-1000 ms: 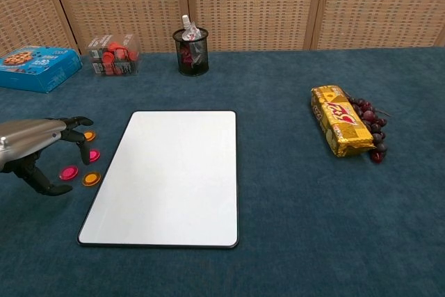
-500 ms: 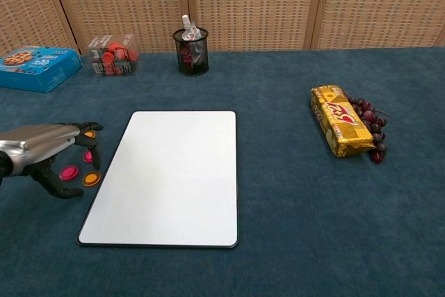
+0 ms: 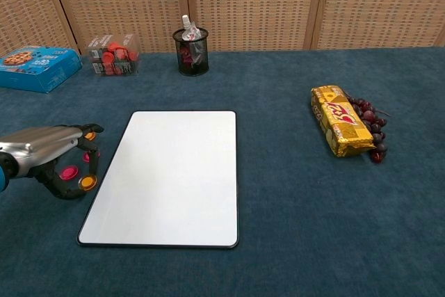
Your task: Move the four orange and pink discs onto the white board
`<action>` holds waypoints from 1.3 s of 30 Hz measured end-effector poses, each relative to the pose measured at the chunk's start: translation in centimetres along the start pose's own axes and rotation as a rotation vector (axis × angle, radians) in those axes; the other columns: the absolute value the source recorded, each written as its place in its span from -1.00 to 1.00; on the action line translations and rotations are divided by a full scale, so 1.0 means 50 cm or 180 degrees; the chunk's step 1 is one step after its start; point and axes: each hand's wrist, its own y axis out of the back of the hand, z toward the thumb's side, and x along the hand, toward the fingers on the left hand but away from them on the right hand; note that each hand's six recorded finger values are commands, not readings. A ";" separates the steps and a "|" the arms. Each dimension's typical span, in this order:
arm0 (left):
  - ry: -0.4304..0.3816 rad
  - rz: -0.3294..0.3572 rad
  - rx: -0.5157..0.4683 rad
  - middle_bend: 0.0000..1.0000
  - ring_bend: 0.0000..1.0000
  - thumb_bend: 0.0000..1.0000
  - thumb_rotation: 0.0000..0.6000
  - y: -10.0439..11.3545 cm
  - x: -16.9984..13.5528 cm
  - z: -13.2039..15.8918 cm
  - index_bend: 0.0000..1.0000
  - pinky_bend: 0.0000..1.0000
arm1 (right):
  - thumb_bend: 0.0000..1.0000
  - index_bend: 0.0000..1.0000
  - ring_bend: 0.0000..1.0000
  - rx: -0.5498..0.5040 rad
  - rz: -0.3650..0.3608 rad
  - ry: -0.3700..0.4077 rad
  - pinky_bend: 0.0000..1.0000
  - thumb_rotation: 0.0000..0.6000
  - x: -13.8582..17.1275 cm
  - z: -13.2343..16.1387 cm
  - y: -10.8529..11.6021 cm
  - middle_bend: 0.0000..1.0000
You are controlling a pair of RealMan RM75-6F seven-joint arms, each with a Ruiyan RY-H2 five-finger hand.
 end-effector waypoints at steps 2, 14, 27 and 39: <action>-0.0011 0.0018 -0.0022 -1.00 -1.00 -0.35 1.00 0.007 -0.003 0.000 0.09 -1.00 | -1.00 -1.00 -1.00 -0.0001 0.0002 0.0000 -1.00 1.00 0.000 0.000 0.000 -1.00; -0.0401 0.0072 -0.0180 -1.00 -1.00 -0.36 1.00 0.060 -0.037 0.085 0.09 -1.00 | -1.00 -1.00 -1.00 -0.0006 0.0019 -0.0005 -1.00 1.00 0.000 0.000 -0.001 -1.00; -0.0741 -0.0146 -0.0086 -1.00 -1.00 -0.63 1.00 0.028 -0.029 0.252 -0.69 -1.00 | -1.00 -1.00 -1.00 -0.0051 0.0072 -0.0028 -1.00 1.00 -0.001 -0.004 -0.004 -1.00; -0.0445 0.0117 -0.0195 -1.00 -1.00 -0.54 1.00 0.086 -0.004 0.144 -0.69 -1.00 | -1.00 -1.00 -1.00 -0.0047 0.0083 -0.0028 -1.00 1.00 0.001 -0.003 -0.005 -1.00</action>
